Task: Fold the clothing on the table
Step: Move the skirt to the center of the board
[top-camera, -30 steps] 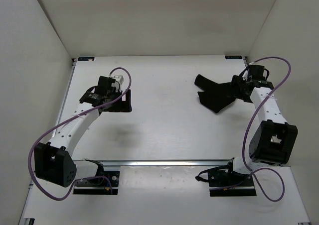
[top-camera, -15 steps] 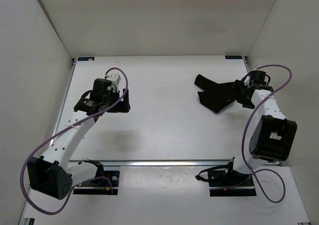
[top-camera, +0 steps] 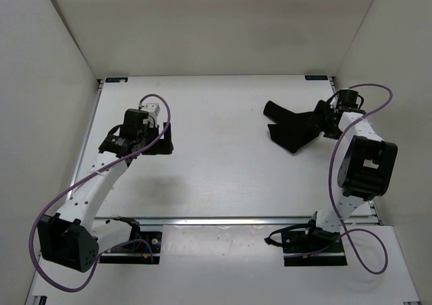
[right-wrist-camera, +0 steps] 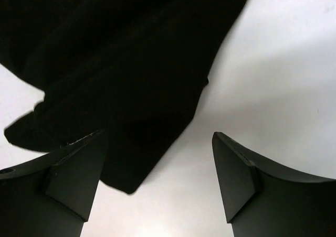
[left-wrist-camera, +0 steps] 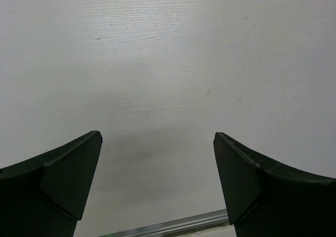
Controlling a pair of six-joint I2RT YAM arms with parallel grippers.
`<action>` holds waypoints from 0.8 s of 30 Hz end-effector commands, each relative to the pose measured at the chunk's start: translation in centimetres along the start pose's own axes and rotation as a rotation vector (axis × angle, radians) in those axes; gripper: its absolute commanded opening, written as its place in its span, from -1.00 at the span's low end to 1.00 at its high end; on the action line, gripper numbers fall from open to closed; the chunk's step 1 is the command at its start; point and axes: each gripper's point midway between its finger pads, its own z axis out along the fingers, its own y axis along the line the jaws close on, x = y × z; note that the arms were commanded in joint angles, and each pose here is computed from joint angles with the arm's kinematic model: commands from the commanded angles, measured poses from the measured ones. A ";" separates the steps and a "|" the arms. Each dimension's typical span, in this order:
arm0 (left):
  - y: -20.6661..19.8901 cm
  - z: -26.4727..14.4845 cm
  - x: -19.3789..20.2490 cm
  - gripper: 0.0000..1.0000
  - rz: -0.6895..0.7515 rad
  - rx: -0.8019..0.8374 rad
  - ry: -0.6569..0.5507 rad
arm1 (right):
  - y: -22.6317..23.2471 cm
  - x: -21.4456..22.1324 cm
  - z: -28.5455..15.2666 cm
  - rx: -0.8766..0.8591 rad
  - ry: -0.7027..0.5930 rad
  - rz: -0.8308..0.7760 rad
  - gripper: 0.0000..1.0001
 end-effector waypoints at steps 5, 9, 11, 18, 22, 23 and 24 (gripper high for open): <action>-0.3 0.5 -0.2 0.96 -0.025 0.025 -0.010 | 1.6 -3.3 2.0 -0.058 -0.092 0.086 0.54; -0.5 1.2 0.0 0.98 -0.028 0.035 0.013 | 2.1 -3.8 3.6 -0.070 -0.066 0.101 0.53; -0.5 1.6 -0.1 0.97 -0.029 0.034 0.014 | 2.2 -4.2 4.4 -0.074 -0.054 0.095 0.29; -0.6 2.2 0.0 0.97 -0.027 0.041 0.036 | 4.6 -4.3 5.3 -0.072 -0.025 0.038 -1.00; -0.6 2.2 -0.3 0.98 -0.007 0.052 0.032 | 9.3 -6.0 2.6 -0.195 -0.083 -0.082 -1.00; -0.5 2.3 -0.4 0.97 -0.010 0.048 0.028 | 11.7 -6.8 0.9 -0.302 -0.103 -0.122 -1.00; -0.6 2.3 -0.4 0.97 -0.012 0.065 0.026 | 13.9 -7.0 -0.2 -0.381 -0.113 -0.152 -0.99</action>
